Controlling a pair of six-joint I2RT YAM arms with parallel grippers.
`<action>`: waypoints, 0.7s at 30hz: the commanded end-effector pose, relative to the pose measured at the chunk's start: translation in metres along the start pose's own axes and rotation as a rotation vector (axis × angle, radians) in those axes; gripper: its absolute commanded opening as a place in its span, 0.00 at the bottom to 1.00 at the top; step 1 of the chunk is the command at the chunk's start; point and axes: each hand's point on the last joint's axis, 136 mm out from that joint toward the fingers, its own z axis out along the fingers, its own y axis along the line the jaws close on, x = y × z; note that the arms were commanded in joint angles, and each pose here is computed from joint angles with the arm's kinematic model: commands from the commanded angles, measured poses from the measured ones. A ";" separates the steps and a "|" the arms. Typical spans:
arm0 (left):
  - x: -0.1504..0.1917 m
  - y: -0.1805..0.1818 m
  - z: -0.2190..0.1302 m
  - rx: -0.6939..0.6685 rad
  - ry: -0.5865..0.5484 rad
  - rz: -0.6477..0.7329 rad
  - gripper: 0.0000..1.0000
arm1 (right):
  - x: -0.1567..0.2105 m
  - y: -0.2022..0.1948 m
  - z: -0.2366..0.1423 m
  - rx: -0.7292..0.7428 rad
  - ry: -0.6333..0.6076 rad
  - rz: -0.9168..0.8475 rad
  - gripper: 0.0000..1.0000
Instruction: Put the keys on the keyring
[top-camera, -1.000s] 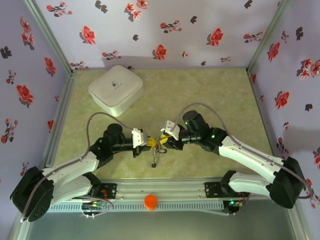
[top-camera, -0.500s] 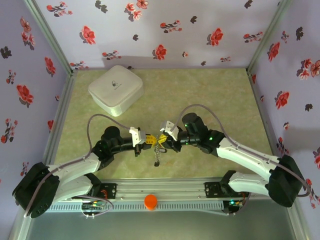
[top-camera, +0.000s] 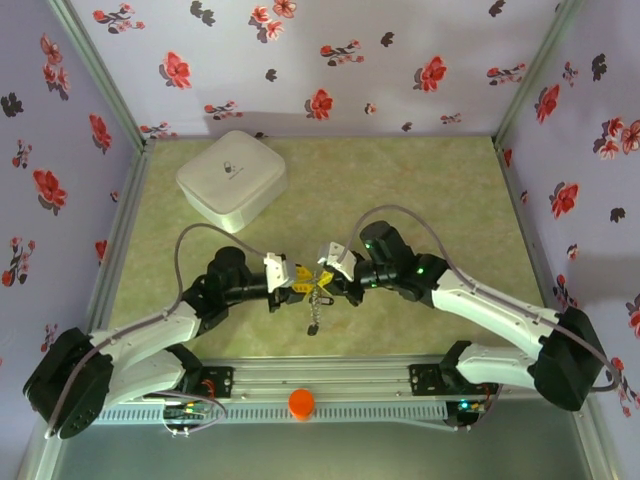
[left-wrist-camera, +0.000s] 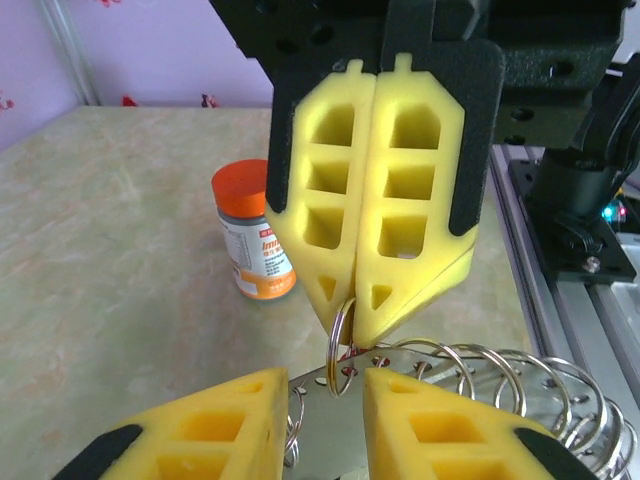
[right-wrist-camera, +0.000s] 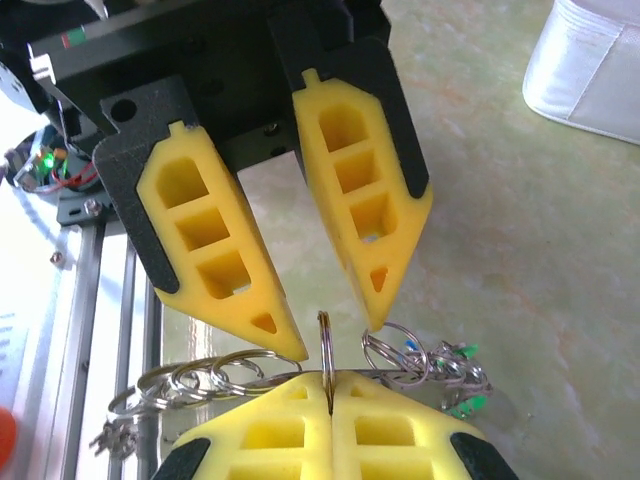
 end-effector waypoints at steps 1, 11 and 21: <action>0.004 -0.005 -0.002 0.038 0.083 0.040 0.26 | -0.004 0.003 -0.006 -0.006 0.068 -0.087 0.00; -0.005 -0.007 0.004 0.082 0.062 0.043 0.21 | -0.009 0.007 -0.003 -0.029 0.148 -0.167 0.00; -0.011 -0.008 0.003 0.086 0.050 0.048 0.16 | -0.007 0.005 0.004 -0.024 0.195 -0.191 0.00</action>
